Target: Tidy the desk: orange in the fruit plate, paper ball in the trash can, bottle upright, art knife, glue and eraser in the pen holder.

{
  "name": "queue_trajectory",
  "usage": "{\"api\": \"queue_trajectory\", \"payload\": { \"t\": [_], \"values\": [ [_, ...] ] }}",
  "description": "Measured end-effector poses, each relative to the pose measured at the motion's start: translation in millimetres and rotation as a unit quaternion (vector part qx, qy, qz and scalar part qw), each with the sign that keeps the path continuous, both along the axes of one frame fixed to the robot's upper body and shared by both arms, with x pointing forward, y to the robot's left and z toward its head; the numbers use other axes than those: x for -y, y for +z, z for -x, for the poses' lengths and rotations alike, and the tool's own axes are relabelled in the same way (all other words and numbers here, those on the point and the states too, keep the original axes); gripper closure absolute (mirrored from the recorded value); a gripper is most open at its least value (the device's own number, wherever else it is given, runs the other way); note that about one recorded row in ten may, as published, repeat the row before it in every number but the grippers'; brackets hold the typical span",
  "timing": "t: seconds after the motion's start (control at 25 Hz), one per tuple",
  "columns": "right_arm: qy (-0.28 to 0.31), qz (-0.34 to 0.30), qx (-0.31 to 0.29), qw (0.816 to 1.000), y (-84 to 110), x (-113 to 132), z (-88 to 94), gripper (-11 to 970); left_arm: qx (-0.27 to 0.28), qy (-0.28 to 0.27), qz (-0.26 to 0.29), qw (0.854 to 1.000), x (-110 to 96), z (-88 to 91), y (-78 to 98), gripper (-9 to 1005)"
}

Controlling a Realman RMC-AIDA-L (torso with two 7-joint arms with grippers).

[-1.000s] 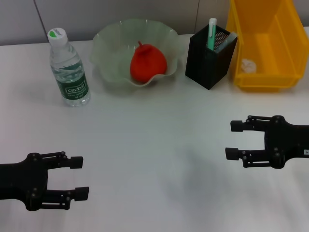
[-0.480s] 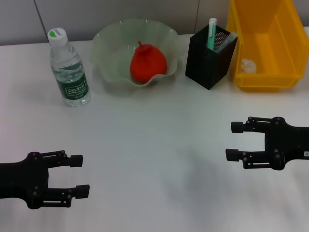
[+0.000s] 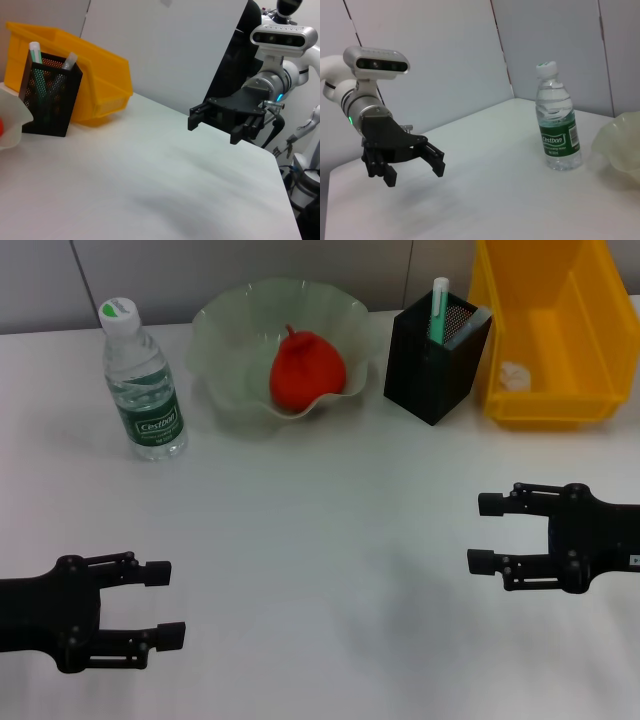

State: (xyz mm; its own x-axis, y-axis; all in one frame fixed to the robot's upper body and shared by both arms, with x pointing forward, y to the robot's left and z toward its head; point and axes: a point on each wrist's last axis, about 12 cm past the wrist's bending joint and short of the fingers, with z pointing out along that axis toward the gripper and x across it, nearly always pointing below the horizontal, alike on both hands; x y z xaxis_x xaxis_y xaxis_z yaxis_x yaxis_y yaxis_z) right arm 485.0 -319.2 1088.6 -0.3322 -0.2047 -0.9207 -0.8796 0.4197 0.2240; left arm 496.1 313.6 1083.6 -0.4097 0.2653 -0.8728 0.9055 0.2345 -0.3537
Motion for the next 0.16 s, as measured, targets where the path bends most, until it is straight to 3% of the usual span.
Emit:
{"api": "queue_trajectory", "payload": {
  "t": [0.16],
  "values": [
    [-0.001,0.000,0.000,1.000,-0.2,0.2,0.0,175,0.000,0.001,0.000,1.000,-0.1,0.3,-0.4,169]
  ]
}}
